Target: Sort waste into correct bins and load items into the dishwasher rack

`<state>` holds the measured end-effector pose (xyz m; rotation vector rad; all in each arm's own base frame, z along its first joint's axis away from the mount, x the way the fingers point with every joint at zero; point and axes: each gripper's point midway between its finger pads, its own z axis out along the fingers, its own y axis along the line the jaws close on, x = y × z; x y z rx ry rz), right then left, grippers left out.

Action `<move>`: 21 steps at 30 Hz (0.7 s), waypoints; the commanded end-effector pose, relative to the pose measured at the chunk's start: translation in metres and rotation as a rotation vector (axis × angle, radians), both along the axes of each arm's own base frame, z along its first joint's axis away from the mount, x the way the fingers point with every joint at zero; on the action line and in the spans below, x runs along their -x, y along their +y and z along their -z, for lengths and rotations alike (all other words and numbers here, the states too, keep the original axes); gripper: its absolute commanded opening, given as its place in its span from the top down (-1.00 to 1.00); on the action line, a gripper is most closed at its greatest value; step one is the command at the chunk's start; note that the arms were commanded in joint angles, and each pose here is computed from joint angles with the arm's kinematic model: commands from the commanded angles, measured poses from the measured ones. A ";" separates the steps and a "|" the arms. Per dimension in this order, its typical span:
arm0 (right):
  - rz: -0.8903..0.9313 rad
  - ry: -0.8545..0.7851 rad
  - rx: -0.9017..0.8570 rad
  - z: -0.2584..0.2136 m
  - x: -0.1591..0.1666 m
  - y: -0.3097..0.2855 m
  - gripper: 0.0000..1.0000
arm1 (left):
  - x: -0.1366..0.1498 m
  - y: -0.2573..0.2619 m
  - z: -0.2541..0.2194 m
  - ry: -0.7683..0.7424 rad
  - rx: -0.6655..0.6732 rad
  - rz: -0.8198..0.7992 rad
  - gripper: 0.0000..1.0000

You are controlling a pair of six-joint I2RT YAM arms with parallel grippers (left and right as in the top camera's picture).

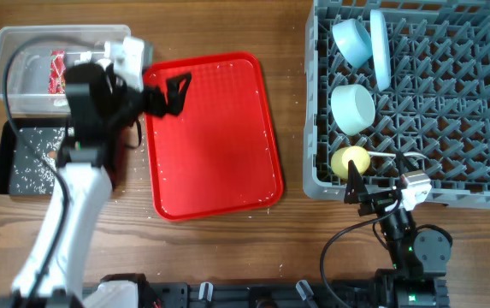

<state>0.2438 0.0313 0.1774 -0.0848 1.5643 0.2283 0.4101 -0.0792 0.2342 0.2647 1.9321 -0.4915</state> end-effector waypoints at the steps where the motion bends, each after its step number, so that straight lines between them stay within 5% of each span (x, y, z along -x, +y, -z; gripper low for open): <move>1: 0.003 -0.006 -0.014 -0.002 0.000 0.000 -0.99 | 0.045 0.032 0.033 -0.038 0.032 -0.221 -1.00; 9: 0.003 -0.006 -0.014 -0.002 0.000 0.000 -0.99 | 0.119 0.057 0.053 -0.213 0.014 -0.361 -1.00; 21: 0.003 -0.006 -0.014 -0.002 0.000 0.000 -0.99 | 0.154 0.071 0.063 -0.332 0.023 -0.427 -1.00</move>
